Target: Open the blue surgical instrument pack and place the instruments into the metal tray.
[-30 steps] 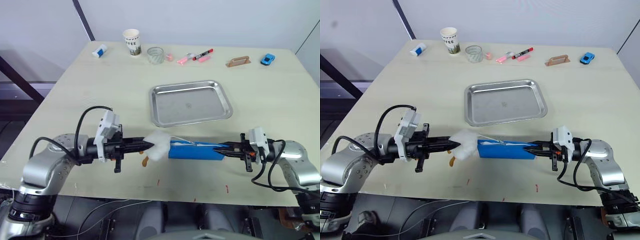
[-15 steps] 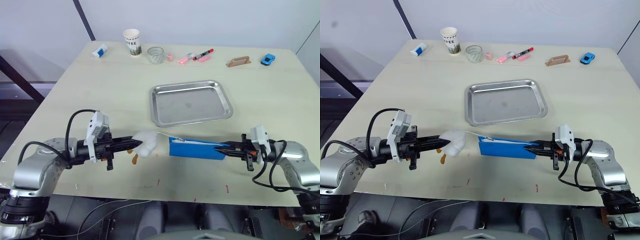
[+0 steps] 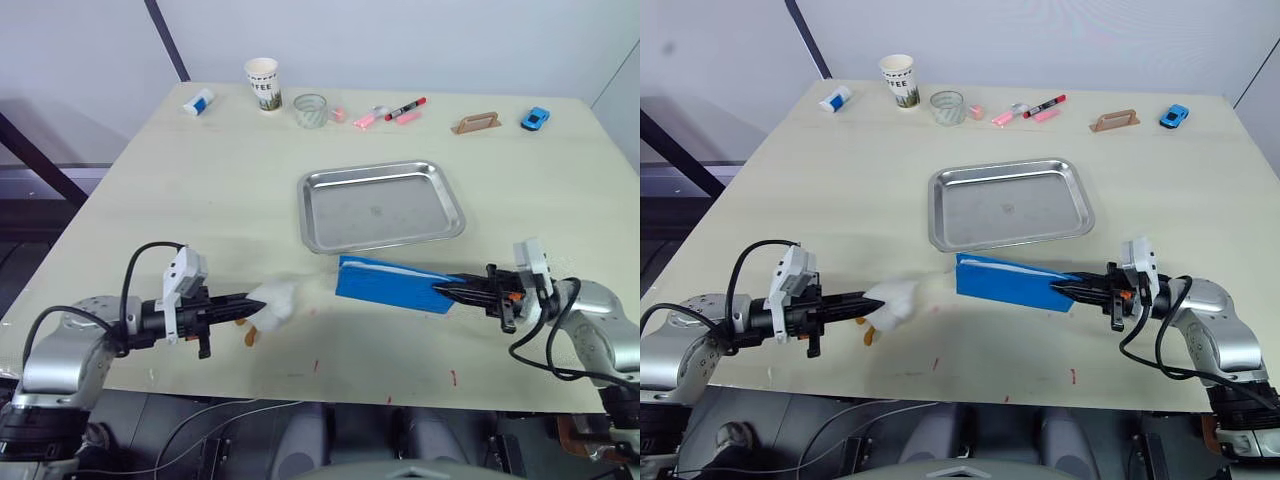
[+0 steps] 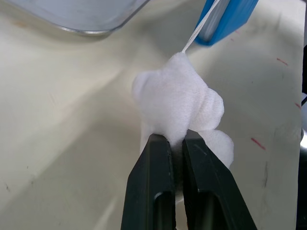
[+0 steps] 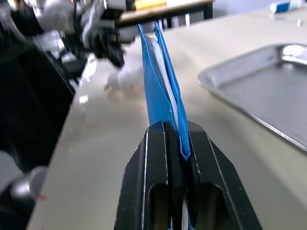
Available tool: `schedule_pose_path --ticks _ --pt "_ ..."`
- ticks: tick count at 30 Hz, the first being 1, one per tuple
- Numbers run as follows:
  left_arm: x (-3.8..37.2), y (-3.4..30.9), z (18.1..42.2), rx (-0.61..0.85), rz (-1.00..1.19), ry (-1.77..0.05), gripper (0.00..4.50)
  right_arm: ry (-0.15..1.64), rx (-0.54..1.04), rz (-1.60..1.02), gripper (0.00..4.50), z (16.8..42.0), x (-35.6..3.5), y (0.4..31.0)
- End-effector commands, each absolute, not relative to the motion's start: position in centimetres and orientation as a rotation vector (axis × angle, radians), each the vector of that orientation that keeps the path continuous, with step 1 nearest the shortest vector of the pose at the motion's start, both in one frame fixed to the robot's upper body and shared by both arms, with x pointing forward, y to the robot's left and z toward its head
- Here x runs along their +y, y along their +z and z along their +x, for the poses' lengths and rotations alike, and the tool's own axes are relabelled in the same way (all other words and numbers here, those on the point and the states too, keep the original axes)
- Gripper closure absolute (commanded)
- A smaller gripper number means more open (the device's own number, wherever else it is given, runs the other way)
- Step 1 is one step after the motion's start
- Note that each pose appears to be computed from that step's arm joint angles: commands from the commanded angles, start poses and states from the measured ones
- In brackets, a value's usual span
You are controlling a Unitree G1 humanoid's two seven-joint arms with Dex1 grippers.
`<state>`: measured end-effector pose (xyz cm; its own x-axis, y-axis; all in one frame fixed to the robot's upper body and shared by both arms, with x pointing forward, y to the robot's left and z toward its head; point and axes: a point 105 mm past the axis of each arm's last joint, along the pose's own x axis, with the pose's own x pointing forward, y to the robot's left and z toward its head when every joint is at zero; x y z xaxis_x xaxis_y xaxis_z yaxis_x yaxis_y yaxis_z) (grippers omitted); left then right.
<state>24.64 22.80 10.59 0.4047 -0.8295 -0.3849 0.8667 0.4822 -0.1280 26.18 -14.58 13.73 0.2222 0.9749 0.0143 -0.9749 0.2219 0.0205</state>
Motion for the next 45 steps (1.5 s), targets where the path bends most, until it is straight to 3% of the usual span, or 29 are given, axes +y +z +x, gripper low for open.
schedule_pose_path --ticks 1,9,19,38,42,44,45 --pt "23.6 10.3 24.5 0.447 0.132 -1.063 4.43 1.337 -0.133 0.107 4.50 26.2 -14.8 17.6" --pt "23.9 9.6 24.4 0.459 0.149 -1.070 4.43 1.338 -0.151 0.230 4.50 26.0 -14.6 19.5" --pt "25.0 9.2 24.7 0.444 0.172 -1.057 4.43 1.430 -0.003 -0.176 4.50 24.9 -13.2 14.5" --pt "25.2 7.7 23.7 0.470 0.178 -1.092 4.43 1.497 0.056 -0.288 4.50 24.6 -12.6 11.4" --pt "26.2 8.4 24.0 0.446 0.165 -1.049 2.99 1.497 0.060 -0.286 4.50 24.7 -12.7 11.1" --pt "26.7 9.2 24.1 0.423 0.143 -1.028 1.91 1.496 0.060 -0.286 4.50 24.8 -12.7 11.0" --pt "26.7 9.7 24.2 0.407 0.132 -1.023 1.66 1.495 0.060 -0.286 4.50 24.8 -12.7 11.0"
